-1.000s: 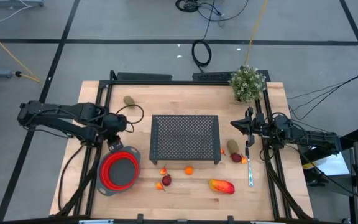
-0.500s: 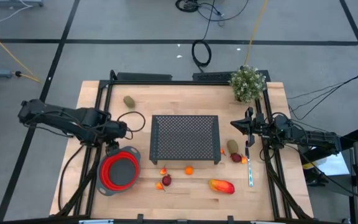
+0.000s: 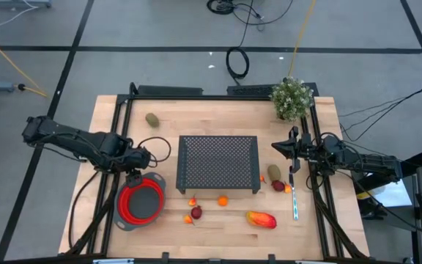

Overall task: Pick & Place Fruit
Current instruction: Put the red colander on the shelf

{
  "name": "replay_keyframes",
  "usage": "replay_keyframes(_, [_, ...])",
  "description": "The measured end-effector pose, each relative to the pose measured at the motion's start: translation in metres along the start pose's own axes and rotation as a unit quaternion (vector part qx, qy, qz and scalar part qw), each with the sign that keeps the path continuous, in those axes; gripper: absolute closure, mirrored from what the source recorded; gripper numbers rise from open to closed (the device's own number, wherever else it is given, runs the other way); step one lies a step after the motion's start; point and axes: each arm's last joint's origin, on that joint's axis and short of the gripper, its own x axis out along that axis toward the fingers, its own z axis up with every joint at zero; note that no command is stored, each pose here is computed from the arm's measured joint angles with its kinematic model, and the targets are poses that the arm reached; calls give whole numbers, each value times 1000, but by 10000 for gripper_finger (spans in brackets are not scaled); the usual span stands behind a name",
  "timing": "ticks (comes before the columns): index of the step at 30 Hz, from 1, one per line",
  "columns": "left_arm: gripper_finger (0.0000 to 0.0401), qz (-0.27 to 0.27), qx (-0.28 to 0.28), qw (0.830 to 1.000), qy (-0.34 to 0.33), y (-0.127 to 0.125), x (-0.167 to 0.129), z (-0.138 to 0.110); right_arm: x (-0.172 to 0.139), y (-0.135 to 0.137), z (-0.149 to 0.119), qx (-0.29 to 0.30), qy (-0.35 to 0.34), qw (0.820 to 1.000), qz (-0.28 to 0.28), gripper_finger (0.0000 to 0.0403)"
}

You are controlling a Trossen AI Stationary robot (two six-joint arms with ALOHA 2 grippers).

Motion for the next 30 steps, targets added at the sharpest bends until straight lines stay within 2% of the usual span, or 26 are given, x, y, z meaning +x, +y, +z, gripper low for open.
replay_keyframes(2, [178, -12, -2, 1000, -8, -2, 0, 2, 0, 0, 0, 0, 2, 1000, 0, 403])
replay_keyframes(7, [178, -18, -59, 998, -12, -3, 0, 3, 0, 0, 0, 0, 1, 1000, 0, 403])
replay_keyframes(13, [178, -12, -76, 997, -17, -3, 0, 3, 0, 0, 0, 0, 1, 1000, 0, 403])
replay_keyframes(20, [178, -23, -7, 999, -33, -8, 3, 11, 0, 0, 0, 0, 1, 1000, 0, 403])
replay_keyframes(25, [178, -3, 62, 998, -1, -12, 14, 18, 0, 0, 0, 0, 1, 1000, 0, 403])
replay_keyframes(30, [178, 19, 87, 995, 34, -15, 25, 23, 0, 0, 0, 0, 1, 1000, 0, 403])
